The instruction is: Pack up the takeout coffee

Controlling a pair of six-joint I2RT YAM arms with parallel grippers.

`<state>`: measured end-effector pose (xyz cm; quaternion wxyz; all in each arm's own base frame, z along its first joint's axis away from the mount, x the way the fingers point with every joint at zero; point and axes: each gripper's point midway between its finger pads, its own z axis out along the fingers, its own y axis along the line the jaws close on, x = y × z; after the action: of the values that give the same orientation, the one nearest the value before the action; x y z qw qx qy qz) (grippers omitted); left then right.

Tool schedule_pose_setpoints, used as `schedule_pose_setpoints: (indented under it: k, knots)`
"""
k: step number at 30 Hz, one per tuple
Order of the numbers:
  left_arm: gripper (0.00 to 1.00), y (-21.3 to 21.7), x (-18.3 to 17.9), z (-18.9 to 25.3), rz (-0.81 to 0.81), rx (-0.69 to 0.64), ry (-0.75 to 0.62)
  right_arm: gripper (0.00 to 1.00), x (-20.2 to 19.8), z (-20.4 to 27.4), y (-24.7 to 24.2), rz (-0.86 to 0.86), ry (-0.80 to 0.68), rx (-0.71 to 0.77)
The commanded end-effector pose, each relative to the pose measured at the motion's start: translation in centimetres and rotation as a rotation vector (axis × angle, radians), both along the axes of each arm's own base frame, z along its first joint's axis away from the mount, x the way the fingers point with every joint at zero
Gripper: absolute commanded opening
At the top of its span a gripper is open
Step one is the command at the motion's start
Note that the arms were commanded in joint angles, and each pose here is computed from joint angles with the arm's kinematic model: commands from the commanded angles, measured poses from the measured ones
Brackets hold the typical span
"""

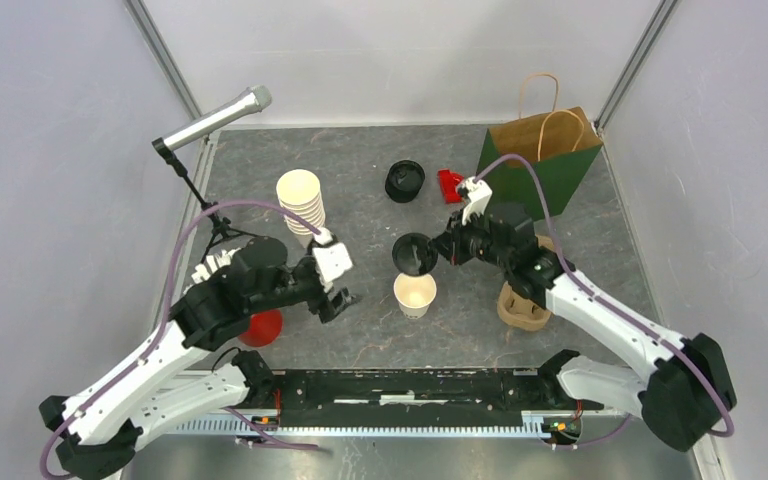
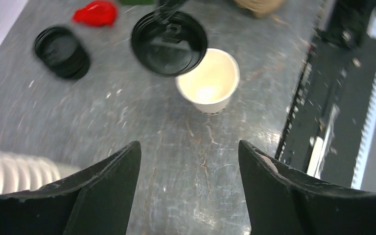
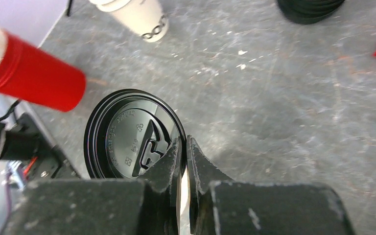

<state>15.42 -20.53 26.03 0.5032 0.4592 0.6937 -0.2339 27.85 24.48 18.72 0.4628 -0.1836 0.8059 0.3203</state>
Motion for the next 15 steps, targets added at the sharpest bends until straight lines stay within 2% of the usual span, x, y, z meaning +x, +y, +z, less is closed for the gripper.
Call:
schedule_pose_setpoints:
  k: [1,7,10,15]
  knots:
    - [0.82,-3.7,-3.3,1.2,-0.485,0.031,-0.264,0.09,-3.2,3.5,1.7,0.103,-0.03,0.163]
    - [0.86,-5.5,-2.2,2.5,-0.52,0.04,-0.41,0.09,-5.5,4.3,1.9,0.144,-0.007,0.236]
    - [0.84,-6.4,-1.6,2.2,-0.537,0.096,-0.461,0.08,-6.3,4.3,2.2,0.16,0.014,0.283]
    - [0.8,-7.7,-1.7,1.0,-0.598,0.172,-0.513,0.08,-7.0,3.2,2.5,0.184,0.067,0.282]
